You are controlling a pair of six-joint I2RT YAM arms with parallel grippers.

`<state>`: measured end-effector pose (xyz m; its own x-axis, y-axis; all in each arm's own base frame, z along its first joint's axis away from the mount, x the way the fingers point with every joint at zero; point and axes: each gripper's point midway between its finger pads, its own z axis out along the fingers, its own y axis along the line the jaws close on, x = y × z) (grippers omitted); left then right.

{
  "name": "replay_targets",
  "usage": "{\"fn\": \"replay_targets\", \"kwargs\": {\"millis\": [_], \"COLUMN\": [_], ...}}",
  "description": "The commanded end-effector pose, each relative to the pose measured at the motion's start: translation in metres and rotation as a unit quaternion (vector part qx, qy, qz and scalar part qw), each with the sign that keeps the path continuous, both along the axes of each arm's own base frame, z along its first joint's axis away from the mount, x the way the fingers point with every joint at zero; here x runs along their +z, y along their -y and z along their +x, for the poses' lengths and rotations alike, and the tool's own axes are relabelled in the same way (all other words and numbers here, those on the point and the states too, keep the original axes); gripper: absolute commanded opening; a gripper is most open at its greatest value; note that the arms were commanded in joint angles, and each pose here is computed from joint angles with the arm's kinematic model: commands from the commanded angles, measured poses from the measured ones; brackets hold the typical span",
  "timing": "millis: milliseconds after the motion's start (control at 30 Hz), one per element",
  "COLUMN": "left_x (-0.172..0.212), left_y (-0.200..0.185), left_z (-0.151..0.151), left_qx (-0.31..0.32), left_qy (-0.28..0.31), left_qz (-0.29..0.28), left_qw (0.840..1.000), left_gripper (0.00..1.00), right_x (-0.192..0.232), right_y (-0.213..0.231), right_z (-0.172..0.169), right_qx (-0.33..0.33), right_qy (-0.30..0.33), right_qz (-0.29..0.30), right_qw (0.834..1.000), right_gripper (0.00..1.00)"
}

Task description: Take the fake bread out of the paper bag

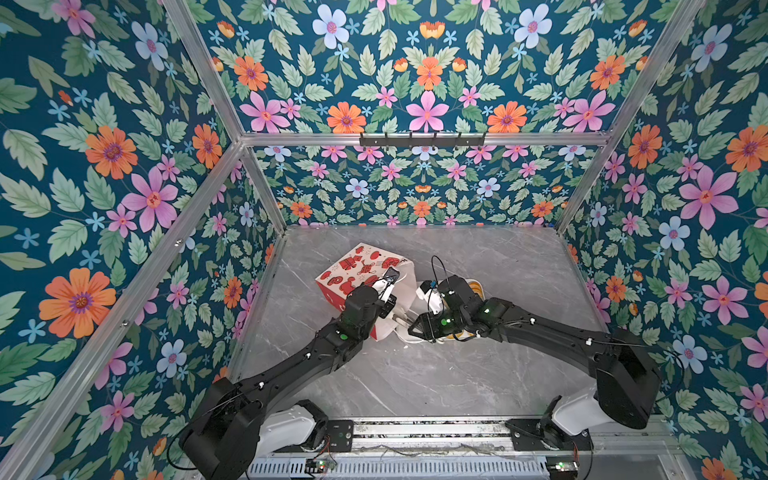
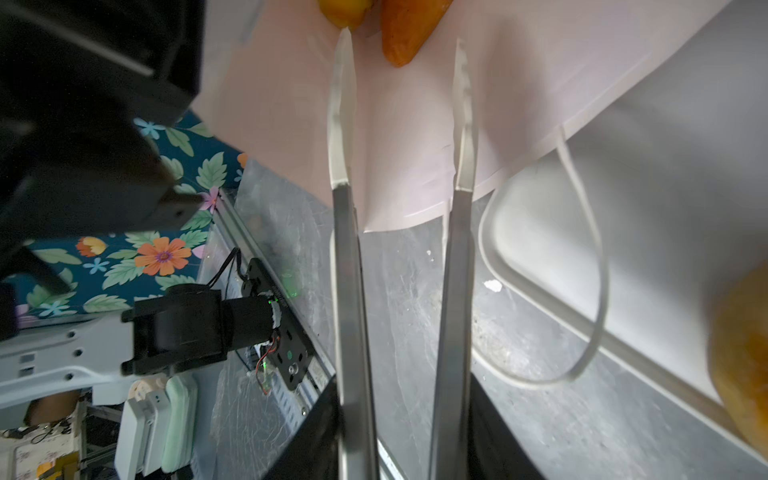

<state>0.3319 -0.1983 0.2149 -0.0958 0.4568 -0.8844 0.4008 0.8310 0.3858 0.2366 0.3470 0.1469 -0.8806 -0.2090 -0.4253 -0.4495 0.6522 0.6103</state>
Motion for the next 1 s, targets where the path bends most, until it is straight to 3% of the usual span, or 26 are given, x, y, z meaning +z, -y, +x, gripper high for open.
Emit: {"fn": "replay_targets", "kwargs": {"millis": [0, 400, 967], "left_x": [0.01, 0.01, 0.015], "left_y": [0.0, 0.001, 0.002], "left_z": [-0.003, -0.008, -0.004], "left_qx": [-0.006, -0.013, -0.002], "left_qy": [0.013, 0.005, -0.01], "left_qz": [-0.019, -0.036, -0.061], "left_qw": [1.0, 0.999, 0.998], "left_gripper": [0.0, 0.0, 0.0], "right_x": [-0.001, -0.01, -0.013], "right_y": [-0.005, -0.026, -0.03], "right_z": [0.02, 0.059, 0.083], "right_qx": [-0.012, -0.021, -0.041], "right_qy": [0.043, 0.093, 0.144], "right_qz": [-0.01, -0.032, -0.036], "right_qw": [0.999, 0.995, 0.988], "right_gripper": [0.41, 0.4, 0.38]}}
